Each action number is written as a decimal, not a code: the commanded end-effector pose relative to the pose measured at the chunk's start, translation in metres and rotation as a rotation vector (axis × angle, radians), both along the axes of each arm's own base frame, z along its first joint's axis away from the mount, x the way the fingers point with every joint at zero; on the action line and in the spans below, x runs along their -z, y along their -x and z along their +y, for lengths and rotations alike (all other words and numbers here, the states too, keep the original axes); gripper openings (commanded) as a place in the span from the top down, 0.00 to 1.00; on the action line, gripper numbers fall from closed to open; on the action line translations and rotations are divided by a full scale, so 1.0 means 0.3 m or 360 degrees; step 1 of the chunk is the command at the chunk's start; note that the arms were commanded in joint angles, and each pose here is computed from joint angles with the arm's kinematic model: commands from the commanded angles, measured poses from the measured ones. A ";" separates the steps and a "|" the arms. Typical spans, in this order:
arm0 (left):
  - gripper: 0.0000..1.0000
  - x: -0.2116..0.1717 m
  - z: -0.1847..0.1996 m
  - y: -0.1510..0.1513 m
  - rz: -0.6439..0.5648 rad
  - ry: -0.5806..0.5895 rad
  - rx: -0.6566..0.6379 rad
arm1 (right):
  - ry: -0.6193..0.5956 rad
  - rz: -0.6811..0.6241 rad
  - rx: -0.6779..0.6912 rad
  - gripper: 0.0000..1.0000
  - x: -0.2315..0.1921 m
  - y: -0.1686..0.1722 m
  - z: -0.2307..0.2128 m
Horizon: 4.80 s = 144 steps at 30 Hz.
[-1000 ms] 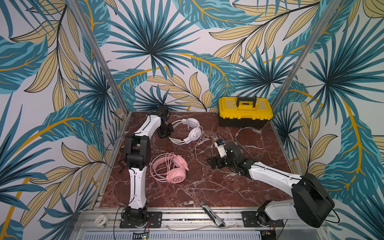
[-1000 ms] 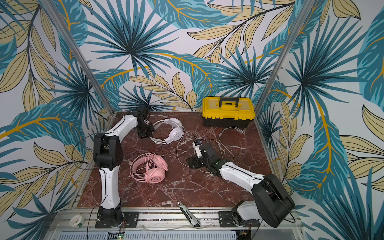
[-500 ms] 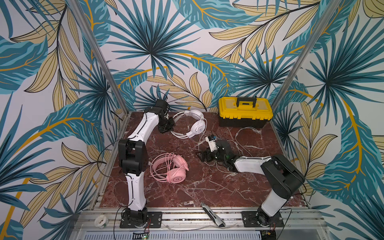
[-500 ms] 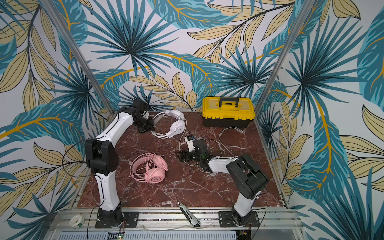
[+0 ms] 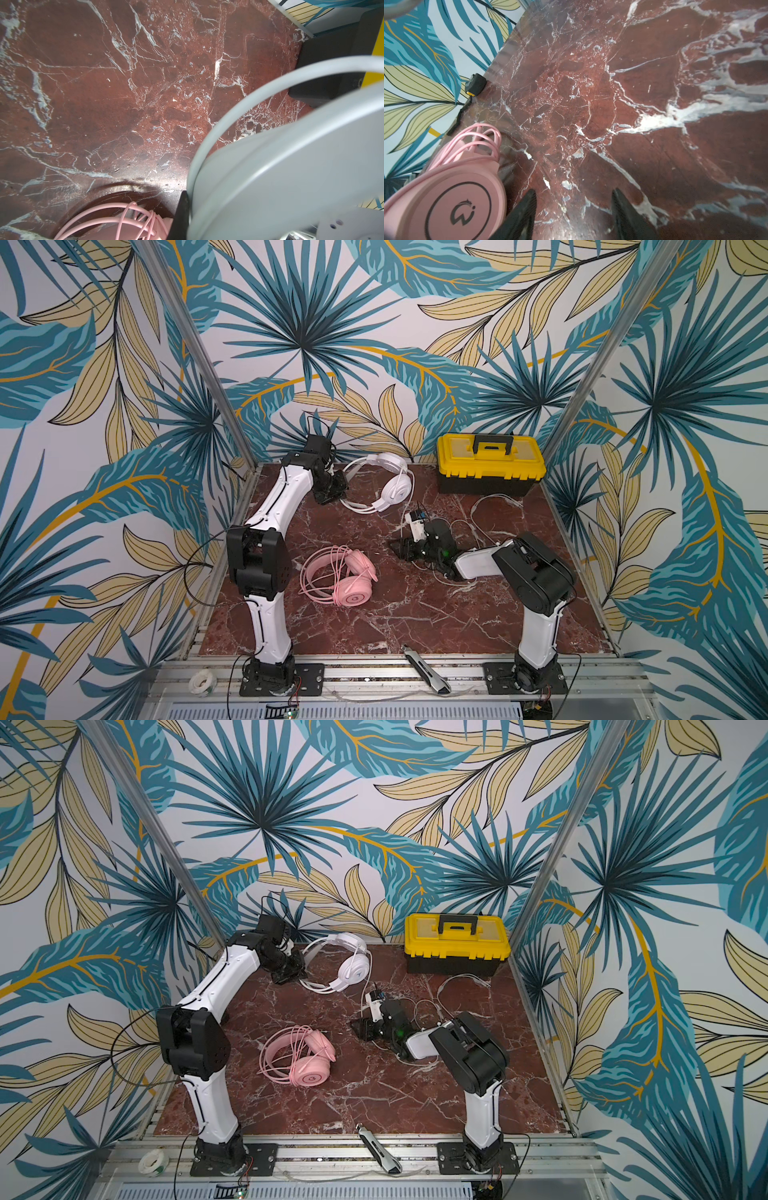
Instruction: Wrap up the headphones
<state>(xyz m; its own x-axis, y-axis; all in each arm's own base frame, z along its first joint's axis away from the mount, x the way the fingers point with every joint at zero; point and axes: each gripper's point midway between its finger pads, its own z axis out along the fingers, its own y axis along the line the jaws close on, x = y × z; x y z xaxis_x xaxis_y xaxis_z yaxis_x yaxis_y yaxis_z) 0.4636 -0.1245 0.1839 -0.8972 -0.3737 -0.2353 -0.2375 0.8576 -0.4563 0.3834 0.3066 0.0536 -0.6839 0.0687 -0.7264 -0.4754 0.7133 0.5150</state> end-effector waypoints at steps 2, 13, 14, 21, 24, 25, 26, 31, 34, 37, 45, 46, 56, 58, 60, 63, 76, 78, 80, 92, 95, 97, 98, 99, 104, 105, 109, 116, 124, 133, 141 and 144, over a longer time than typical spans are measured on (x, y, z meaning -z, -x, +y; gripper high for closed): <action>1.00 -0.122 0.003 -0.023 -0.0145 0.0058 -0.0051 | -0.0051 0.0043 -0.0045 0.50 -0.001 0.067 -0.013; 1.00 -0.169 0.032 -0.055 -0.0189 0.0065 -0.0161 | 0.0131 0.0063 -0.0068 0.60 0.014 0.180 -0.108; 1.00 -0.172 0.030 -0.058 -0.0191 0.0071 -0.0162 | 0.0139 0.0074 -0.0074 0.62 0.021 0.183 -0.107; 1.00 -0.187 0.030 -0.065 -0.0208 0.0092 -0.0189 | 0.0172 0.0091 -0.0136 0.76 0.008 0.209 -0.109; 1.00 -0.183 0.031 -0.066 -0.0204 0.0092 -0.0197 | 0.0244 0.0102 -0.0187 0.91 -0.013 0.244 -0.118; 1.00 -0.179 0.032 -0.065 -0.0199 0.0090 -0.0201 | 0.0270 0.0089 -0.0209 0.97 -0.026 0.257 -0.120; 1.00 -0.178 0.032 -0.065 -0.0199 0.0090 -0.0201 | 0.0295 0.0086 -0.0220 1.00 -0.032 0.268 -0.124; 1.00 -0.161 0.040 -0.059 -0.0191 0.0079 -0.0229 | 0.0380 0.0042 -0.0294 1.00 -0.104 0.329 -0.125; 1.00 -0.144 0.043 -0.056 -0.0175 0.0072 -0.0236 | 0.0465 0.0046 -0.0385 1.00 -0.141 0.376 -0.108; 1.00 -0.126 0.044 -0.052 -0.0161 0.0046 -0.0238 | 0.0574 0.0082 -0.0502 1.00 -0.163 0.428 -0.085; 1.00 -0.056 0.021 -0.032 -0.0115 -0.0068 -0.0200 | 0.0659 0.0142 -0.0810 1.00 -0.273 0.513 -0.034; 1.00 -0.044 0.014 -0.028 -0.0108 -0.0087 -0.0190 | 0.0661 0.0137 -0.0857 1.00 -0.299 0.519 -0.026; 1.00 0.022 -0.092 -0.005 -0.0066 -0.0123 -0.0005 | 0.0601 0.0115 -0.1278 1.00 -0.508 0.544 0.062; 1.00 0.027 -0.100 0.005 -0.0065 -0.0148 0.0037 | 0.0617 0.0100 -0.1286 1.00 -0.538 0.517 0.061; 1.00 0.035 -0.105 0.017 -0.0063 -0.0193 0.0087 | 0.0630 0.0078 -0.1288 1.00 -0.570 0.488 0.057; 1.00 0.042 -0.123 0.040 -0.0070 -0.0256 0.0182 | 0.0679 0.0046 -0.1281 1.00 -0.602 0.448 0.042; 1.00 0.064 -0.113 0.110 -0.0103 -0.0521 0.0477 | 0.0969 -0.0081 -0.1198 1.00 -0.657 0.335 -0.105; 1.00 0.059 -0.128 0.115 -0.0122 -0.0528 0.0532 | 0.0984 -0.0083 -0.1190 1.00 -0.660 0.321 -0.110; 1.00 0.057 -0.139 0.123 -0.0135 -0.0540 0.0585 | 0.0997 -0.0088 -0.1176 1.00 -0.664 0.304 -0.119; 1.00 0.041 -0.180 0.180 -0.0209 -0.0583 0.0863 | 0.1238 -0.0118 -0.0996 1.00 -0.631 0.144 -0.227; 1.00 0.032 -0.217 0.207 -0.0239 -0.0569 0.0969 | 0.1243 -0.0123 -0.0959 1.00 -0.622 0.100 -0.241; 1.00 0.026 -0.235 0.223 -0.0255 -0.0561 0.1019 | 0.1244 -0.0120 -0.0922 1.00 -0.619 0.065 -0.254; 1.00 0.021 -0.245 0.229 -0.0266 -0.0553 0.1041 | 0.1236 -0.0116 -0.0902 1.00 -0.616 0.046 -0.260; 1.00 0.018 -0.252 0.236 -0.0272 -0.0540 0.1059 | 0.1226 -0.0113 -0.0885 1.00 -0.614 0.029 -0.266; 1.00 -0.037 -0.299 0.273 -0.0366 -0.0493 0.1155 | 0.1182 -0.0036 -0.0754 1.00 -0.568 -0.074 -0.300; 1.00 -0.043 -0.300 0.277 -0.0374 -0.0486 0.1159 | 0.1161 -0.0018 -0.0725 1.00 -0.560 -0.093 -0.305; 1.00 -0.053 -0.310 0.292 -0.0386 -0.0446 0.1177 | 0.1054 0.0031 -0.0651 1.00 -0.526 -0.145 -0.297; 1.00 -0.093 -0.318 0.301 -0.0448 -0.0341 0.1157 | 0.1002 0.0138 -0.0561 1.00 -0.423 -0.174 -0.299; 1.00 -0.153 -0.266 0.296 -0.0524 -0.0188 0.1061 | 0.0834 0.0132 -0.0390 1.00 -0.386 -0.198 -0.299; 1.00 -0.179 -0.248 0.294 -0.0555 0.0039 0.0980 | 0.0672 0.0193 -0.0317 0.95 -0.332 -0.183 -0.277; 1.00 -0.188 -0.277 0.293 -0.0550 0.0144 0.0976 | 0.0371 0.0203 -0.0224 0.82 -0.282 -0.201 -0.219; 1.00 -0.191 -0.281 0.299 -0.0548 0.0165 0.0984 | 0.0260 0.0151 -0.0170 0.71 -0.274 -0.232 -0.211</action>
